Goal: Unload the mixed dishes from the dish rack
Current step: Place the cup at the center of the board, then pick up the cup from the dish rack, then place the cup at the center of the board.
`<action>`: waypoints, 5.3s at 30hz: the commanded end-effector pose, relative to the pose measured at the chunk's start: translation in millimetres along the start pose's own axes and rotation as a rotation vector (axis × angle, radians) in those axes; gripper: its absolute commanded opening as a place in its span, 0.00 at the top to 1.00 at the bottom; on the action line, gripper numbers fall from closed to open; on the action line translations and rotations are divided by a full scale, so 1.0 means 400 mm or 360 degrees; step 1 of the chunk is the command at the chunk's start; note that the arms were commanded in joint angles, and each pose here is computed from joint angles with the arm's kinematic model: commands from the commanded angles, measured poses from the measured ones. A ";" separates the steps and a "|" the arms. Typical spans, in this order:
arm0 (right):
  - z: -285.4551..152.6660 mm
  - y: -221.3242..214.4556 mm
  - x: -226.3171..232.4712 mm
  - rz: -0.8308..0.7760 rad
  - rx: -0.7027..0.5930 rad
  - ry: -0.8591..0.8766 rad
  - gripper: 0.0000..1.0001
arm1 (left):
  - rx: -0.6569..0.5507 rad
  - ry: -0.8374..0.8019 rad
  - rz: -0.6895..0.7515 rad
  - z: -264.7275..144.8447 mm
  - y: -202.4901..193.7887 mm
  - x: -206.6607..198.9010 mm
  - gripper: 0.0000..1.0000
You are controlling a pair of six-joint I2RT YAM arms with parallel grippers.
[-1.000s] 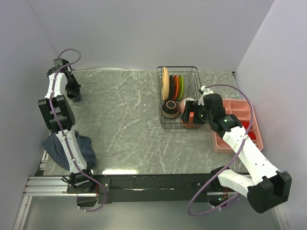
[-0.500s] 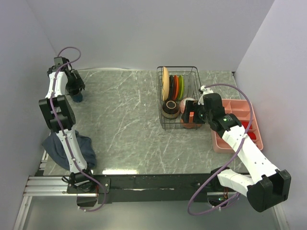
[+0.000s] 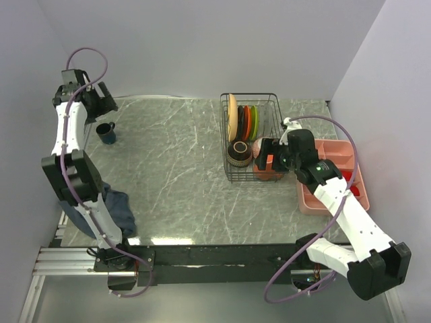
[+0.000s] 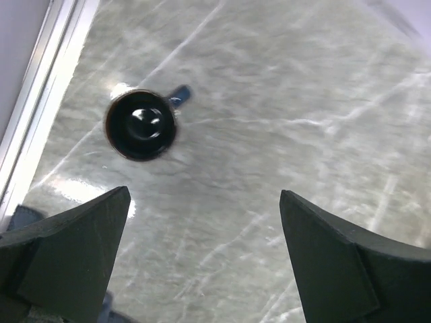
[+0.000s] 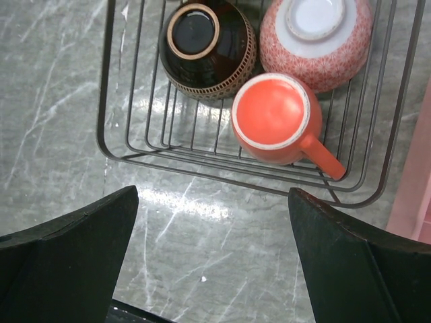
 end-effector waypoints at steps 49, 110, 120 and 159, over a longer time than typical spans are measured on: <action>0.246 0.033 -0.058 -0.0322 0.0476 -0.0391 0.02 | -0.0602 -0.0877 0.0612 -0.360 -0.623 -0.281 0.00; -0.001 0.157 0.172 0.0455 -0.0260 0.0685 0.99 | -0.0662 -0.1784 0.0358 -0.520 -0.510 -0.551 0.01; -0.028 0.116 0.227 0.0700 -0.0119 0.1110 0.99 | -0.0690 -0.2079 0.0372 -0.583 -0.517 -0.670 0.01; 0.003 0.039 0.238 0.0988 0.0253 0.1558 0.99 | -0.0516 -0.2685 0.0015 -0.668 -0.568 -0.739 0.79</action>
Point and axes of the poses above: each gripper's point midway between its finger pads, its own z axis out along the fingers, its own x axis along the line the jaws close on, y = z × x, the point moved 6 cm from there along -z, back along the fingers, and after that the axes turned 12 degrees about z, right-handed, at the moved point
